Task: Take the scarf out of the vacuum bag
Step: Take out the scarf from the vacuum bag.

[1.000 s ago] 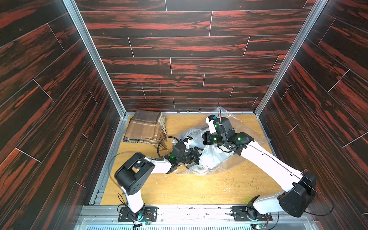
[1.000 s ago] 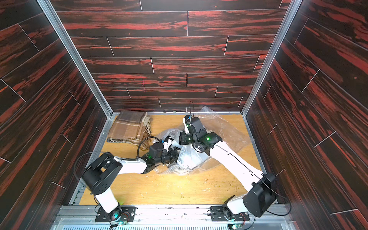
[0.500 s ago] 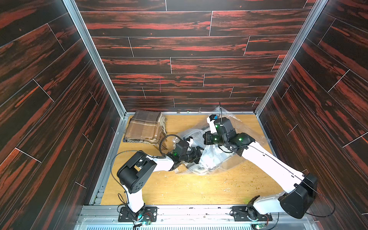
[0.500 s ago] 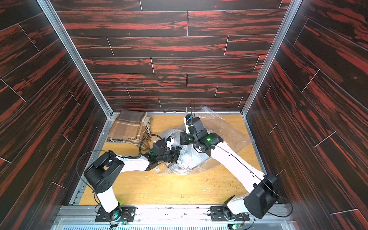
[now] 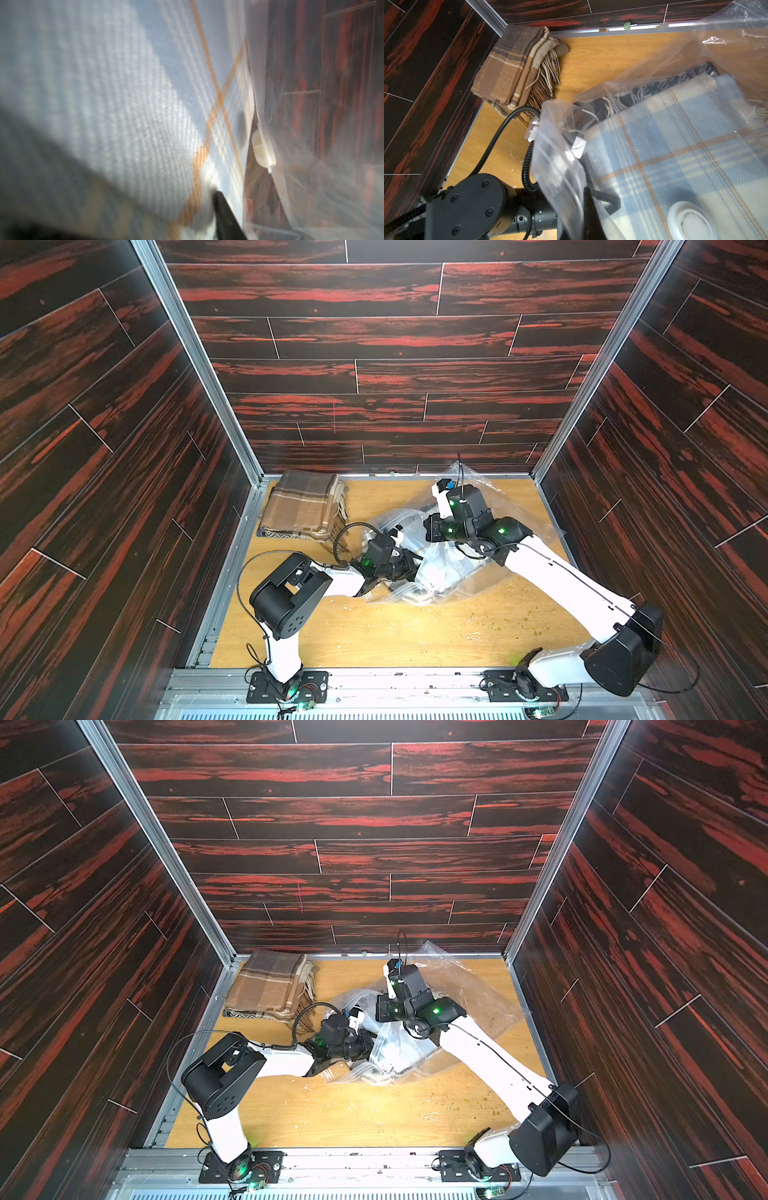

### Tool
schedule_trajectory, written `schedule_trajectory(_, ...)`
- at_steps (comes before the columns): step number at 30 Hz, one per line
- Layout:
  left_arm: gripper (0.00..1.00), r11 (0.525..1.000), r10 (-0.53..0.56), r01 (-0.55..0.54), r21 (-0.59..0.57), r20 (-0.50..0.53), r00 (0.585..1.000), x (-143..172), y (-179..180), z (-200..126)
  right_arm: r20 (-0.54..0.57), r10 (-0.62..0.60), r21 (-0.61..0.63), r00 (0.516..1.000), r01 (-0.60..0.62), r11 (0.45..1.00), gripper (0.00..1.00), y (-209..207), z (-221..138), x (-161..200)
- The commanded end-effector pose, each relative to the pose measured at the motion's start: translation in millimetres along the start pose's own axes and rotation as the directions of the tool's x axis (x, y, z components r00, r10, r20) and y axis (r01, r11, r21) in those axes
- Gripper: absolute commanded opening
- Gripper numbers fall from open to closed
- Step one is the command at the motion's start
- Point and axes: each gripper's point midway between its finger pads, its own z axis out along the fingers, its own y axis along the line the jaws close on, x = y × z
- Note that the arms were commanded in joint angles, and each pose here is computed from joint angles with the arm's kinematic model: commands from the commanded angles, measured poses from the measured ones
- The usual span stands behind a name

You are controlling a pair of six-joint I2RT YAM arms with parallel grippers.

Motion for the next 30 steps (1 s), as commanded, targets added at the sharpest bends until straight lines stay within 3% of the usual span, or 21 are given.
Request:
schedule_trajectory(1, 0.1, 0.999, 0.047, -0.047, 0.022, 0.012, 0.999, -7, -17, 0, 0.034, -0.002, -0.014, 0.999, 0.002, 1.0, 0.04, 3, -3, -10)
schedule_trajectory(3, 0.0, 0.998, 0.055, -0.055, 0.024, 0.017, 0.998, -8, -21, -2, 0.036, 0.001, -0.012, 0.999, -0.001, 1.0, 0.04, 2, -3, -10)
schedule_trajectory(13, 0.0, 0.992, 0.116, -0.117, 0.041, 0.028, 0.993, -11, -50, -21, 0.046, -0.018, -0.031, 0.999, 0.019, 0.999, 0.04, 3, -5, -14)
schedule_trajectory(23, 0.0, 0.978, 0.206, -0.206, -0.036, 0.012, 0.978, -9, -69, -49, 0.033, -0.094, -0.024, 0.995, 0.095, 0.995, 0.04, -5, 5, -17)
schedule_trajectory(30, 0.0, 0.964, 0.248, -0.248, -0.093, -0.015, 0.969, -4, -73, -68, 0.036, -0.081, -0.026, 0.996, 0.082, 0.996, 0.04, -13, 12, -14)
